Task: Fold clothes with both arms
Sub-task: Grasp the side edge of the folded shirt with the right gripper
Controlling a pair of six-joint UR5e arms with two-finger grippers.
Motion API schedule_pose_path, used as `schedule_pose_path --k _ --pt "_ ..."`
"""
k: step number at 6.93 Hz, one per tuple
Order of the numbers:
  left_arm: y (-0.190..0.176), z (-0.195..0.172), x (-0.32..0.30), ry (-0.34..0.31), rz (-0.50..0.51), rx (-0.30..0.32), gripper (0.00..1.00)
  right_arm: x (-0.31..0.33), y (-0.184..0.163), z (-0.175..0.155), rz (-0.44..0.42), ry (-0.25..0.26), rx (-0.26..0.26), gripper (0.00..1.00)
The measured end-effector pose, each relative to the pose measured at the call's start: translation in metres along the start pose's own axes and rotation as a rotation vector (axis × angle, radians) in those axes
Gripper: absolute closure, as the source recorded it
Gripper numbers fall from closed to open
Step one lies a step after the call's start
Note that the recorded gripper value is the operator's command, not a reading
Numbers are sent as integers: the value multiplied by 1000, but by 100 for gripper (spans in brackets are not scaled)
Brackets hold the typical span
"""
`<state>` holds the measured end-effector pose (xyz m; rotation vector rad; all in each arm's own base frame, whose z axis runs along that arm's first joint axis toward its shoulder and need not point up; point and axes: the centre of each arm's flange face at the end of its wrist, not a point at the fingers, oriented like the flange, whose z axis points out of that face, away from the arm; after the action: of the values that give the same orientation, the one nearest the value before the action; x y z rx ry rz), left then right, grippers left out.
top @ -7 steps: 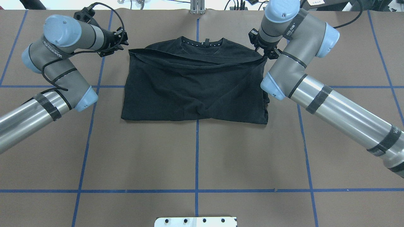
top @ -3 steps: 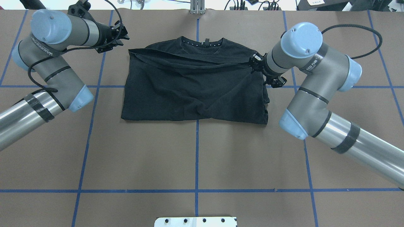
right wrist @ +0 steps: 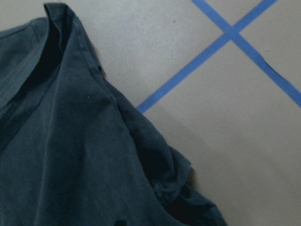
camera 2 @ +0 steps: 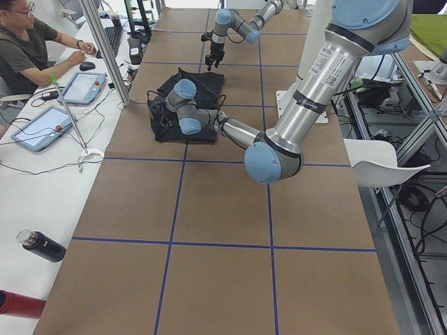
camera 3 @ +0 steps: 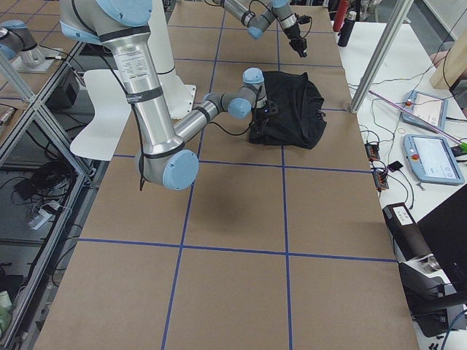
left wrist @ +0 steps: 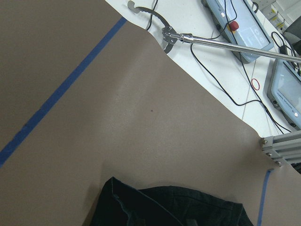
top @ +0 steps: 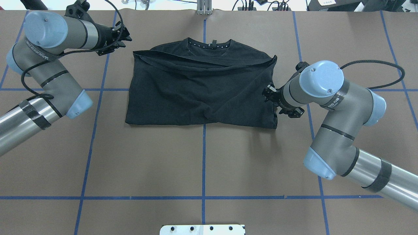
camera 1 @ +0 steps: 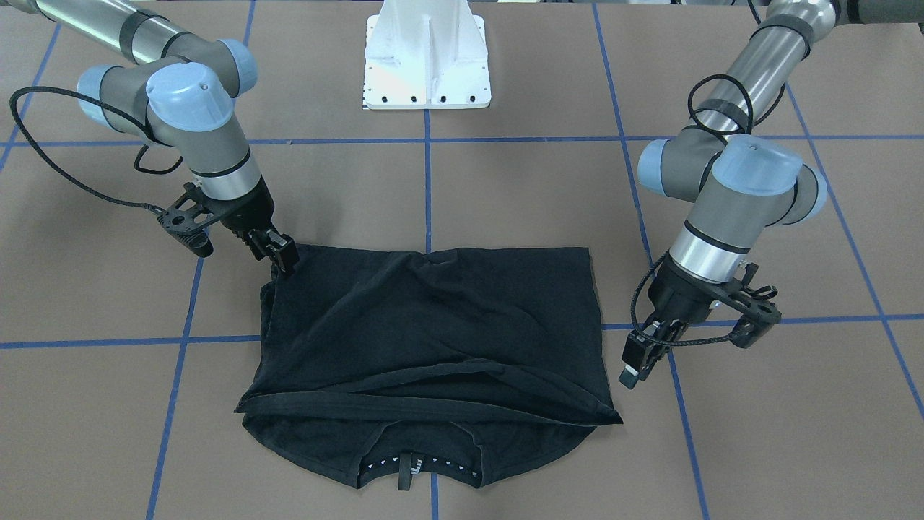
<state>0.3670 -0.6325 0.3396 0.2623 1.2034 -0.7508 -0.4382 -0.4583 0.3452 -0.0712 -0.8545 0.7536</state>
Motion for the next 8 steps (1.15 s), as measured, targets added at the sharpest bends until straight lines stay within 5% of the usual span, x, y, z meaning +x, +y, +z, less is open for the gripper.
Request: schedule_pose_path --k 6,8 --pt "1 -1 -3 -2 1 4 60 21 28 24 0 39 10 42" --pt "1 -1 -3 -2 1 4 60 22 28 25 0 44 10 74"
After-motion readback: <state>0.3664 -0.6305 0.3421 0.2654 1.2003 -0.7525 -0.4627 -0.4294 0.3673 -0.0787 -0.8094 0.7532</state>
